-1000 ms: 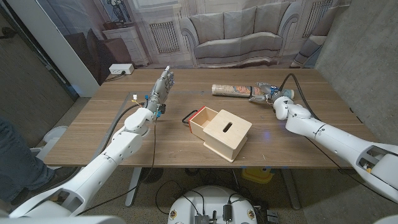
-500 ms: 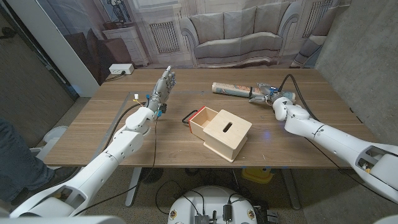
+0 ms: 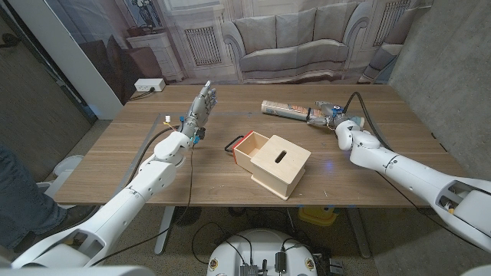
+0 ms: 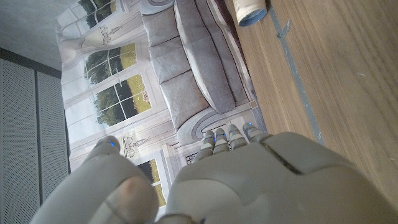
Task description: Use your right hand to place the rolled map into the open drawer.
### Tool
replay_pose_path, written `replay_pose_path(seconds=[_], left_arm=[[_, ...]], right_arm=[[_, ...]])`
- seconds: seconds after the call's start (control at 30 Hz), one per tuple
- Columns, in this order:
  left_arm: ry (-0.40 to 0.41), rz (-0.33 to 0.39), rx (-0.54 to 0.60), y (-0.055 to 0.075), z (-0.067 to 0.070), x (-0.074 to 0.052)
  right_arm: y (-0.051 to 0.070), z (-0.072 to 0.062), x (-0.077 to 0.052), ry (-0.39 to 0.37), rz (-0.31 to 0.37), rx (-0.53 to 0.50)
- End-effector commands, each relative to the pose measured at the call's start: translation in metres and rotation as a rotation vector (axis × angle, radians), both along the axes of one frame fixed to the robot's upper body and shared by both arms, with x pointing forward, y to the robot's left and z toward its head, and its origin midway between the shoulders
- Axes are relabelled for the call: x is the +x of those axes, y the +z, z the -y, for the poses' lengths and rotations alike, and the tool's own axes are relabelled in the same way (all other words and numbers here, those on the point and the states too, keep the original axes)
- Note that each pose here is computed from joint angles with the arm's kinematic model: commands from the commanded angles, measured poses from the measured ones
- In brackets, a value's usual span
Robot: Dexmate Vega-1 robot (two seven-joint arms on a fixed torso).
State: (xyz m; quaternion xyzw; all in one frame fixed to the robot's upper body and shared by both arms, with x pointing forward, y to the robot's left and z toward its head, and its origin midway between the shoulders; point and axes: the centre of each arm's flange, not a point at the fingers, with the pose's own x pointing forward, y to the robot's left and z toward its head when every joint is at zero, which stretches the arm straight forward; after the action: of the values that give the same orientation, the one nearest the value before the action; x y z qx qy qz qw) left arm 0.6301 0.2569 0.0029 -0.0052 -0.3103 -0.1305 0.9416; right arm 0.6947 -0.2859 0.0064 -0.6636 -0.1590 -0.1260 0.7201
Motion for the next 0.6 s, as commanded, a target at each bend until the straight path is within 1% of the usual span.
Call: replay_pose_path(seconds=[0.03, 0.37, 0.6], left_arm=[[0.001, 0.007, -0.007, -0.0017, -0.0014, -0.0050], [0.003, 0.011, -0.025, -0.0079, -0.0031, -0.0097], [0.003, 0.009, -0.025, -0.0102, -0.0029, -0.0114]], right_arm=[[0.0017, -0.0016, -0.0028, -0.012, 0.030, -0.007], [-0.0012, -0.0008, 0.0005, -0.032, -0.007, -0.018], [-0.0023, 0.0000, 0.0057, -0.045, -0.029, -0.021]])
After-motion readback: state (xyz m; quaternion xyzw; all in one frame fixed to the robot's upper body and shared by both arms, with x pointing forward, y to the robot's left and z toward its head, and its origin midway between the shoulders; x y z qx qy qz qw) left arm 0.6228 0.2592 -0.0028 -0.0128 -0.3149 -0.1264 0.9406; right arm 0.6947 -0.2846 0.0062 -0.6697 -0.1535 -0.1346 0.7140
